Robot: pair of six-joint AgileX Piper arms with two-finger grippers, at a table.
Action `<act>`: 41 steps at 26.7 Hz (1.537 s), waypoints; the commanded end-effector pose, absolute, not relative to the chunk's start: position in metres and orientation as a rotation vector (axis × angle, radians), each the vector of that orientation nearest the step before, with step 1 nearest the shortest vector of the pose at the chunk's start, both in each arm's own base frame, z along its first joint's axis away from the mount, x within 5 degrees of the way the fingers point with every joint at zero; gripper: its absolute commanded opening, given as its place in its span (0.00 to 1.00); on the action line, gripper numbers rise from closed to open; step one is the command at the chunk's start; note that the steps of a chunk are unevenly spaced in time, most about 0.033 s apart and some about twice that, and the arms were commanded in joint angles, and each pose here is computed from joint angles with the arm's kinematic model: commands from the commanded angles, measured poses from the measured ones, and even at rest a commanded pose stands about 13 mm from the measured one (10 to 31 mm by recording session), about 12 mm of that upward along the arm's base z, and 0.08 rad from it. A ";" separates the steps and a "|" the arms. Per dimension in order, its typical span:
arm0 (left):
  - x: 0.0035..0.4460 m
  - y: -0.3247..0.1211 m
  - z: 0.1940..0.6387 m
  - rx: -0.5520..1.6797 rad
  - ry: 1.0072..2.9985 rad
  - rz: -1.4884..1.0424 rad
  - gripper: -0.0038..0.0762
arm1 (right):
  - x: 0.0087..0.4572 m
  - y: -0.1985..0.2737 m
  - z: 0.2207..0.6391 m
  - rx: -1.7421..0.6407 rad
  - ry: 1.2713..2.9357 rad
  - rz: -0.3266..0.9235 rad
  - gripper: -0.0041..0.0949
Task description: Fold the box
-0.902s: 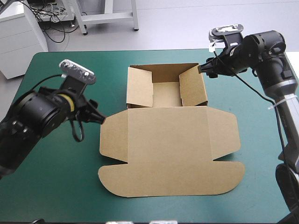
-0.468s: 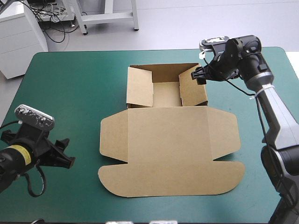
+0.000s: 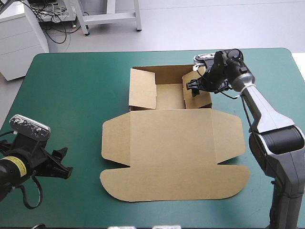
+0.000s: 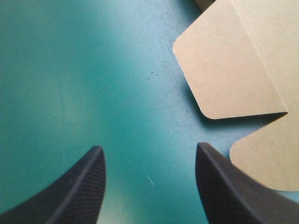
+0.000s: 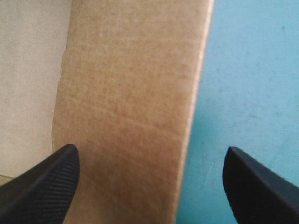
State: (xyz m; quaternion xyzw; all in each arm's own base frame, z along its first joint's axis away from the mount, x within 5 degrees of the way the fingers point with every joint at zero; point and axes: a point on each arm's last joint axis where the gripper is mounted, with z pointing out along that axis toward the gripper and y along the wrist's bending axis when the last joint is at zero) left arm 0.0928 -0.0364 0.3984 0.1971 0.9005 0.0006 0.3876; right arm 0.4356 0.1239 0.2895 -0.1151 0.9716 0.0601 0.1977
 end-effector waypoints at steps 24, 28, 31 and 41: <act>0.092 -0.036 0.405 0.504 2.262 -0.002 0.56 | 0.446 0.075 0.324 -0.268 2.652 -0.285 0.04; 0.091 -0.036 0.404 0.506 2.274 -0.009 0.56 | 0.447 0.058 0.327 -0.236 2.647 -0.326 0.04; 0.091 -0.036 0.404 0.506 2.275 -0.013 0.56 | 0.449 0.038 0.328 -0.195 2.653 -0.343 0.04; 0.091 -0.036 0.404 0.506 2.275 -0.013 0.56 | 0.440 -0.103 0.324 0.182 2.681 -0.428 0.04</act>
